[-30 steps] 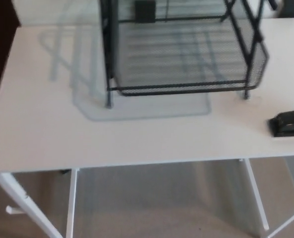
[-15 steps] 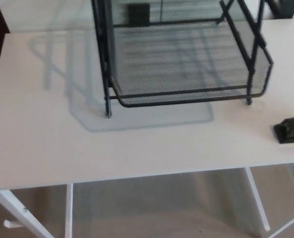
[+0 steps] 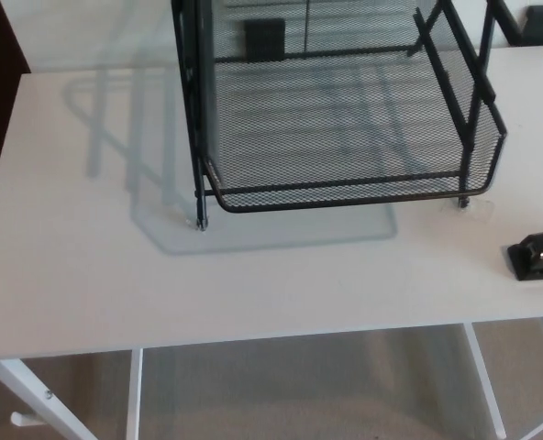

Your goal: The robot walks towards a desk on which a file tray is kept in the middle and a stapler is kept to its right. The robot lifts the stapler using its right hand and places it on the file tray.

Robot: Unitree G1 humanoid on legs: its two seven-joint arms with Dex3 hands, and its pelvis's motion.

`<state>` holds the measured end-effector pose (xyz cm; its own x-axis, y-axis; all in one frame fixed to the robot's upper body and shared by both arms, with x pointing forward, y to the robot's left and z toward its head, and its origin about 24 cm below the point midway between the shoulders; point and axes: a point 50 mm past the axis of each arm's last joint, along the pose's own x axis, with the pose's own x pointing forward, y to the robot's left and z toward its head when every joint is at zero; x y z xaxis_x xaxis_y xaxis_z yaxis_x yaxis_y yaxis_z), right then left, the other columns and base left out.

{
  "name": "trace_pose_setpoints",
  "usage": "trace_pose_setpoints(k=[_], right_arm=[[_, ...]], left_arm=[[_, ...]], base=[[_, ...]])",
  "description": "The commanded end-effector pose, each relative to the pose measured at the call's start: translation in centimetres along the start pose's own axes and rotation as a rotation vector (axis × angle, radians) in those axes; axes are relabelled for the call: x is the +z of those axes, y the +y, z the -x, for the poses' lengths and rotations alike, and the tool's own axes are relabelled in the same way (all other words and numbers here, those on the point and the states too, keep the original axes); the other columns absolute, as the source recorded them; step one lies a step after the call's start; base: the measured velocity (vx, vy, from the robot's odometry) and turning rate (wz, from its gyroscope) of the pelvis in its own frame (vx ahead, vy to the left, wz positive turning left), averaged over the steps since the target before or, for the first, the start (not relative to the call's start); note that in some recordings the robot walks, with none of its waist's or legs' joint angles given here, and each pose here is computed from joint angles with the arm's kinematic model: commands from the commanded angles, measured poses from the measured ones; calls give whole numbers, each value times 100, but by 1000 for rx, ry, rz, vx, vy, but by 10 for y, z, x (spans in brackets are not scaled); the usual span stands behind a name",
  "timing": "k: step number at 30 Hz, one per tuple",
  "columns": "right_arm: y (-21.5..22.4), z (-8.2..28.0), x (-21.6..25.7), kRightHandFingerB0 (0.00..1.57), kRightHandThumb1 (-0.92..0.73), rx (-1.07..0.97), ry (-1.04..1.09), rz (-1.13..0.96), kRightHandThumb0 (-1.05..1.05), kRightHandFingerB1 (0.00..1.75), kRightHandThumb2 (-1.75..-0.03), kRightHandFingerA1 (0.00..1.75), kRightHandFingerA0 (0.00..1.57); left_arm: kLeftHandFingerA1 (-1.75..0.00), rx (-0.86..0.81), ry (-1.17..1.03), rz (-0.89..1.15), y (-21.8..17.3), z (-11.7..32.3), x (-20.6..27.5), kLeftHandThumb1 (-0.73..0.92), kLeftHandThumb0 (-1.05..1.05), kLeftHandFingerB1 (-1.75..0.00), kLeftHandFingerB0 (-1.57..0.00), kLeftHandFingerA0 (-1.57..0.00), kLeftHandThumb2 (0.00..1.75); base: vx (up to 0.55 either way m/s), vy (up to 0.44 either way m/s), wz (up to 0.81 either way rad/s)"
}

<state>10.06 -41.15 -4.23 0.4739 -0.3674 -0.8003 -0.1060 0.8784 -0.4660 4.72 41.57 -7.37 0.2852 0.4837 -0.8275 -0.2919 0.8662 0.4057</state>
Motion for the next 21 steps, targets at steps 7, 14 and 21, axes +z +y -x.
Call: trace_pose_setpoints(k=[7,14,21], right_arm=[[-9,4,3,10,-53,-32,-46,-31,-69,40,-83,51,20],[-69,33,38,0,-45,-311,-297,-457,-85,2,-78,23,0],[-156,84,103,0,-54,-577,-507,-457,-97,8,-96,27,0]], left_arm=[[-87,10,-29,-10,2,1,4,73,-105,-55,0,-34,132],[-86,-3,-34,100,3,1,5,70,-105,-59,0,-28,131],[-84,-44,-120,130,1,0,21,68,-105,-59,0,-18,132]], base=[[0,0,0],[0,0,0],[0,0,0]])
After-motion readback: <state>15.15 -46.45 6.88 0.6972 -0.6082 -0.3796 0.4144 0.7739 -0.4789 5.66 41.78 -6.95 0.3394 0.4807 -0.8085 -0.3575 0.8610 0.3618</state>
